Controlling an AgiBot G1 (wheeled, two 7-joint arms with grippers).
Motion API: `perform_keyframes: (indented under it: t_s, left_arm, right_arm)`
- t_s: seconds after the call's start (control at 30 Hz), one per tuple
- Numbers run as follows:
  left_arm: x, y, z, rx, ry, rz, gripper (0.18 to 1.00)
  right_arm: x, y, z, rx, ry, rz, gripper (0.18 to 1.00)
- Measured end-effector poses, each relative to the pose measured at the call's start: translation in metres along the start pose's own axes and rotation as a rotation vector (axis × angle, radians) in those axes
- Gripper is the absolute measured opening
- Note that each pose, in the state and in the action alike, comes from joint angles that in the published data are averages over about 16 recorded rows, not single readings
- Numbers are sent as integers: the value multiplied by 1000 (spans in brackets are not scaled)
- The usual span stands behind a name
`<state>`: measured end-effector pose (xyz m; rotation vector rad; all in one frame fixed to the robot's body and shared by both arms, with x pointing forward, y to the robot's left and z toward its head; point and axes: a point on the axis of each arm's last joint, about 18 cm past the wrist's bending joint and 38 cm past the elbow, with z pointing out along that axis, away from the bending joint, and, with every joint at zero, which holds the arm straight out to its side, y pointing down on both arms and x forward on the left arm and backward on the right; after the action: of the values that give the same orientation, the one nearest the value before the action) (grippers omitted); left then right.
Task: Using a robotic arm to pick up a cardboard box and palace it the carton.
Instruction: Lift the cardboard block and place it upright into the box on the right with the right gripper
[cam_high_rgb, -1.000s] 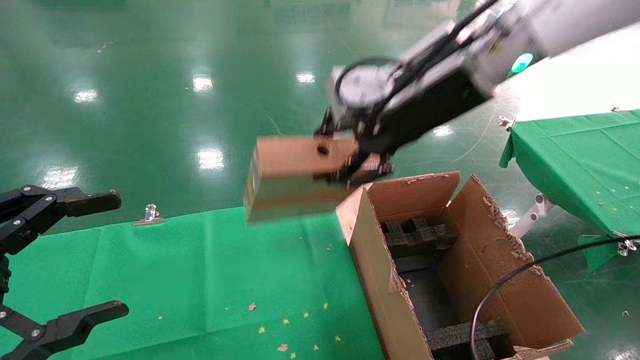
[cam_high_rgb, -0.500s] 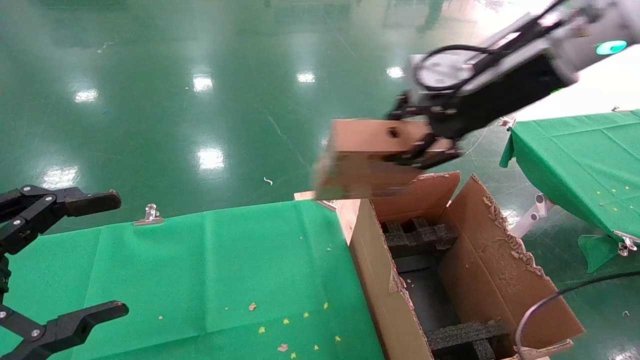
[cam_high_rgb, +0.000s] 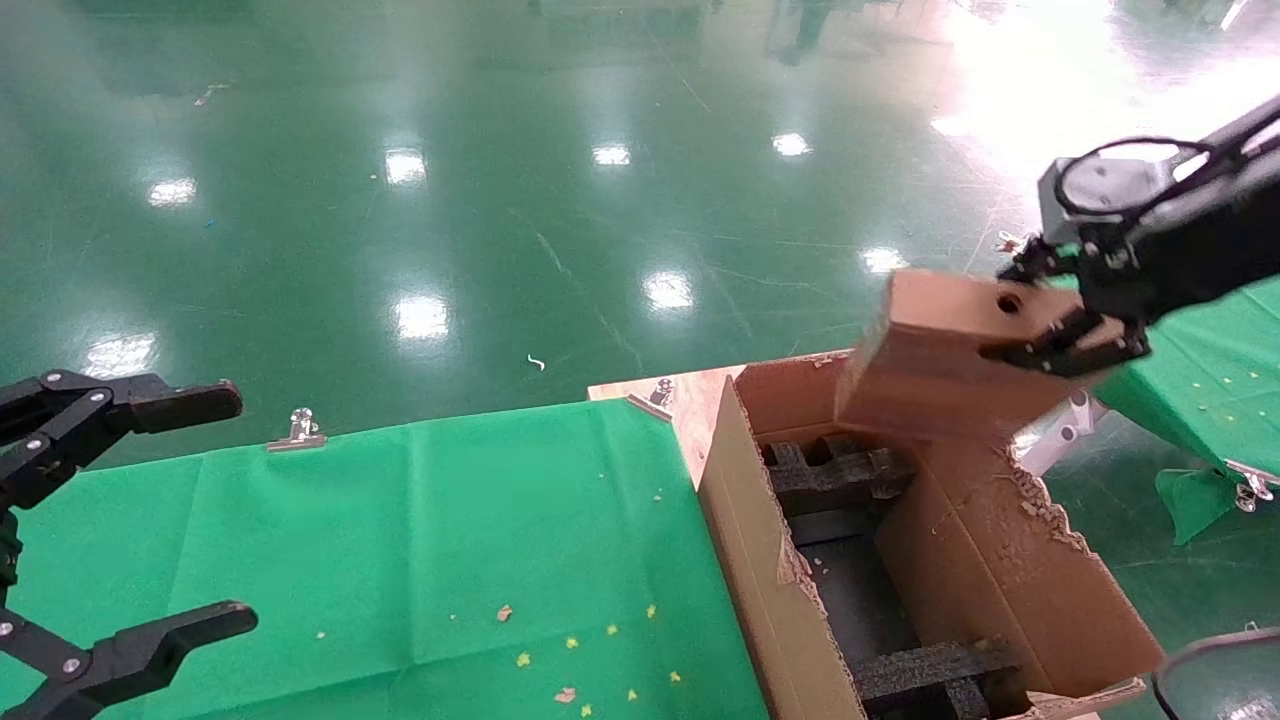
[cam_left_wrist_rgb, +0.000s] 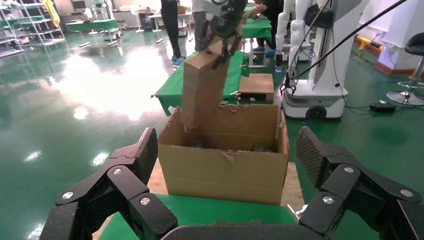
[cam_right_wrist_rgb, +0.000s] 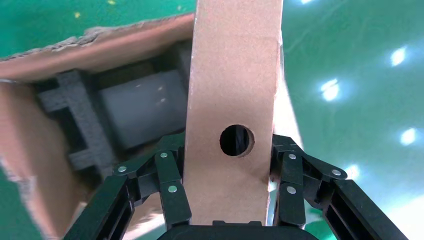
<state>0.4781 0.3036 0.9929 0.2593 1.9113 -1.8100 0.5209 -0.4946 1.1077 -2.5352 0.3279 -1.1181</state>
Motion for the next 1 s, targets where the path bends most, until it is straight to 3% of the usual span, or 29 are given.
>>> perform_keyframes:
  t_s: [0.6,0.8,1.0]
  left_arm:
    - [0,0,0,0,0,0,1001]
    - [0,0,0,0,0,0,1001]
    - [0,0,0,0,0,0,1001]
  right_arm:
    - [-27,104,33,57,68,677,433]
    - [-40,123,40,69,61,830,432]
    - [-51,131,45,61,39,908,432]
